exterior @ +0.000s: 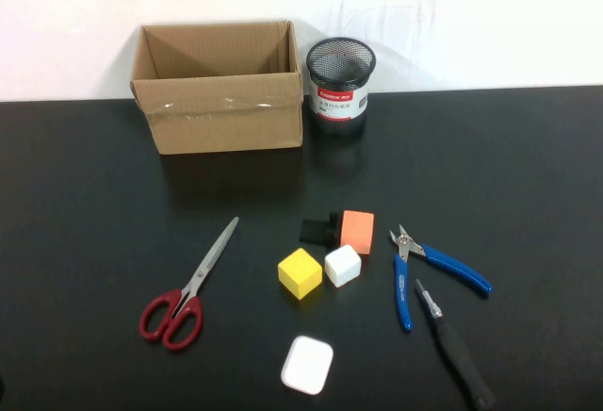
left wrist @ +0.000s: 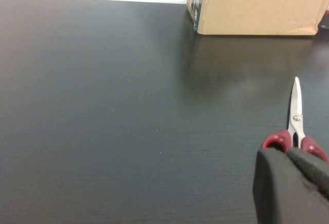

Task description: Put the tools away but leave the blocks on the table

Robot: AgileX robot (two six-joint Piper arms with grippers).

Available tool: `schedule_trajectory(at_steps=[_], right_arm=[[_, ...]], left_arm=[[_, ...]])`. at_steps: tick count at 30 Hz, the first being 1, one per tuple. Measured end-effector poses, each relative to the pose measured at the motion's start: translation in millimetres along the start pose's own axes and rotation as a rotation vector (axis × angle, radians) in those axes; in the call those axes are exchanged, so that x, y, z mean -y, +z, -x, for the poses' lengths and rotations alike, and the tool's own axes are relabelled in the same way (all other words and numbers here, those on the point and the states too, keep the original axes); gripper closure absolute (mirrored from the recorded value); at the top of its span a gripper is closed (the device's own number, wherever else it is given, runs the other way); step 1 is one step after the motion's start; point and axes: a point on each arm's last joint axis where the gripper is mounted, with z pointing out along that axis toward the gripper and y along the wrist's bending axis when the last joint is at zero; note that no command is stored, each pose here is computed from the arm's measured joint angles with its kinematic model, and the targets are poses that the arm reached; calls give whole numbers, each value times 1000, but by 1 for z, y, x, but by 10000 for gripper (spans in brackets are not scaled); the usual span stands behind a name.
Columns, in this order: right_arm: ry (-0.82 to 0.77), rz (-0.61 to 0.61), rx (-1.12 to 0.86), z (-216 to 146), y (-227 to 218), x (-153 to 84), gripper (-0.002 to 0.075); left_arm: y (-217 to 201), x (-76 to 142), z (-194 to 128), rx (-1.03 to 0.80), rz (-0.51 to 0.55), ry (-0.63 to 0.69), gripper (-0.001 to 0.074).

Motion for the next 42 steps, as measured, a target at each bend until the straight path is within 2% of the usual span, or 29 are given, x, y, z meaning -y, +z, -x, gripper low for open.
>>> schedule_trajectory(at_steps=[9,12,18,23,27,32,34,37,39,42], right_arm=[[4,22,99,9,0,-2,732],[4,49,224,20,-2,-4,732],[8,133,621,53,-18,-11,732],[8,150,702,59,-22,-12,732],[71,162,771,64,-27,-11,733],[113,214,1091,85,-52,-10,732],[129,216,1157,100,-63,-8,732],[289,301,1131,128,-77,-3,732],[397,331,1001,148,-84,1,732],[406,239,769,168,-80,7,732]], left_arm=[[0,0,0,0,0,0,739],[0,0,0,0,0,0,739],[0,0,0,0,0,0,739],[0,0,0,0,0,0,739],[0,0,0,0,0,0,739],[0,0,0,0,0,0,739],[0,0,0,0,0,0,739],[0,0,0,0,0,0,739],[0,0,0,0,0,0,739],[0,0,0,0,0,0,739]])
